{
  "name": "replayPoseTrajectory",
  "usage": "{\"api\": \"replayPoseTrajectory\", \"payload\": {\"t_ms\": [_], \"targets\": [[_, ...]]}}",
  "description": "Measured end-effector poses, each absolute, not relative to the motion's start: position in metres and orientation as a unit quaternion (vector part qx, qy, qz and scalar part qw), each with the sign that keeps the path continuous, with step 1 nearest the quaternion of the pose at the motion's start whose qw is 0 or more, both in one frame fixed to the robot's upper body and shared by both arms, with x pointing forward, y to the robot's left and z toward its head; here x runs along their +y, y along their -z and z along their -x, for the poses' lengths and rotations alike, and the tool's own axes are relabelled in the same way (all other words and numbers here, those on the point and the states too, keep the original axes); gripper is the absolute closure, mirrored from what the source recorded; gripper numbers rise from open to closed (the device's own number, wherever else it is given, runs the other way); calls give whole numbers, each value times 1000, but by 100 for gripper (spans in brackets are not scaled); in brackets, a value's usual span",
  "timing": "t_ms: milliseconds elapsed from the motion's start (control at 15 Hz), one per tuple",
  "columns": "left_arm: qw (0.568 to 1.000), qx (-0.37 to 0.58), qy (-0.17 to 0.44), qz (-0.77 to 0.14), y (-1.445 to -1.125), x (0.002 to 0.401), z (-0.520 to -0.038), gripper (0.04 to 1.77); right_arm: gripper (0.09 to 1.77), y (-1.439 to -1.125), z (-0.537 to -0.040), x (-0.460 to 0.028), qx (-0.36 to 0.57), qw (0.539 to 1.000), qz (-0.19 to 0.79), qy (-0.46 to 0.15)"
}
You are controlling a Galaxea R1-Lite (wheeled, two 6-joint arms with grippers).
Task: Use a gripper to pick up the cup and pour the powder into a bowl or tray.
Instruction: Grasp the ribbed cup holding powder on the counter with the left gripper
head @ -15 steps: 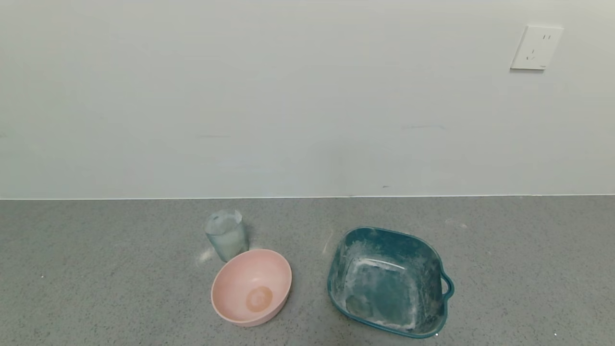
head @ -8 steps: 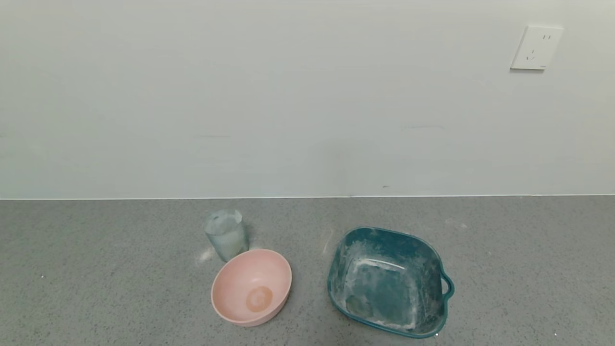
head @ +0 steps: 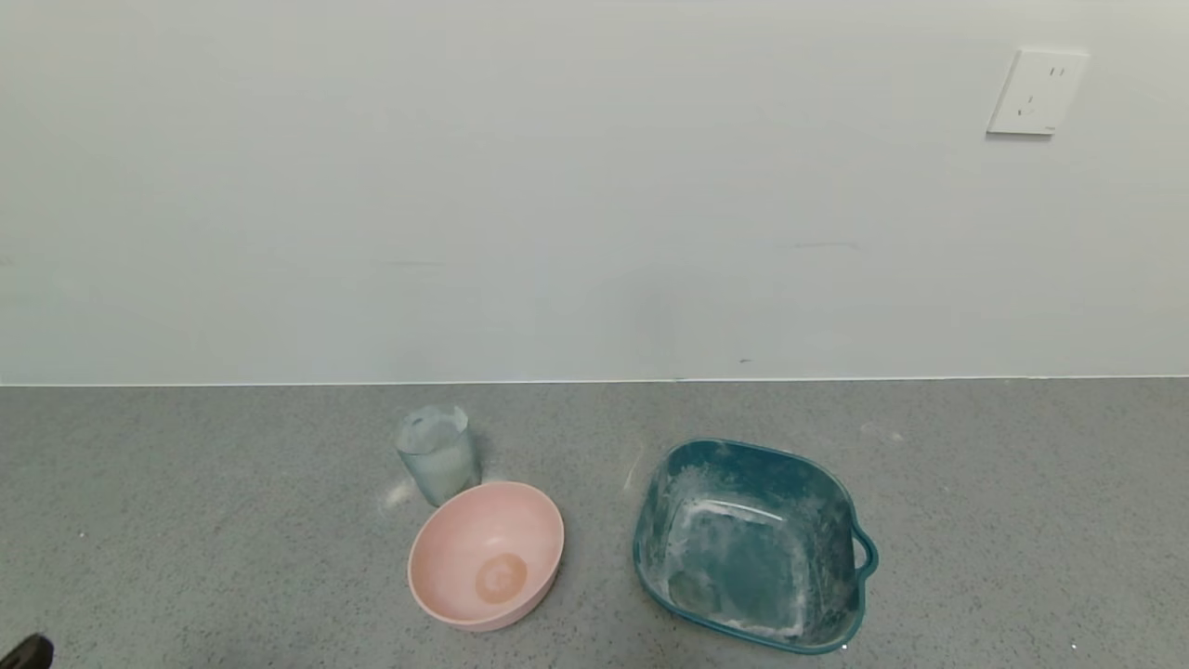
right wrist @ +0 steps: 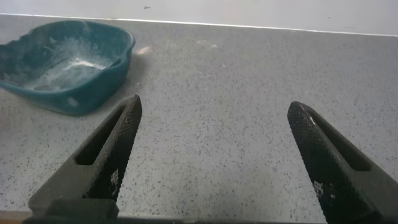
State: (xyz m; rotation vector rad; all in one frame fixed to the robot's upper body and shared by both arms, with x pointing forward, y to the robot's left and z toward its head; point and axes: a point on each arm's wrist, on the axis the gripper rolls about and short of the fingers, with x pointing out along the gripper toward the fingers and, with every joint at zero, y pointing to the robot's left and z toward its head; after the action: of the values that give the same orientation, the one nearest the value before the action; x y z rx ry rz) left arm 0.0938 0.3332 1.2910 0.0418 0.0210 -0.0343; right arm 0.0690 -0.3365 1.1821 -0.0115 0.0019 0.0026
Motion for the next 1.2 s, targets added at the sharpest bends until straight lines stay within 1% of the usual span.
{"api": "replayPoseTrajectory", "payload": {"t_ms": [133, 267, 400, 533, 733, 1000, 1200], "targets": [[999, 33, 20, -22, -1315, 333, -118, 9, 15, -1182, -69, -336, 1, 1000, 6, -1], [998, 56, 19, -23, -1328, 332, -145, 9, 15, -1182, -69, -336, 1, 1000, 6, -1], [996, 85, 16, -22, -1332, 333, -179, 9, 15, -1182, -69, -336, 1, 1000, 6, -1], [994, 107, 25, -17, -1329, 338, -212, 9, 15, -1182, -69, -336, 1, 1000, 6, -1], [988, 145, 41, -15, -1309, 355, -251, 9, 15, -1182, -69, -336, 1, 1000, 6, -1], [977, 201, 54, -33, -1266, 365, -269, 9, 15, -1182, -69, -336, 1, 1000, 6, -1], [975, 205, 62, -56, -1242, 368, -282, 9, 15, -1182, -69, -336, 1, 1000, 6, -1]]}}
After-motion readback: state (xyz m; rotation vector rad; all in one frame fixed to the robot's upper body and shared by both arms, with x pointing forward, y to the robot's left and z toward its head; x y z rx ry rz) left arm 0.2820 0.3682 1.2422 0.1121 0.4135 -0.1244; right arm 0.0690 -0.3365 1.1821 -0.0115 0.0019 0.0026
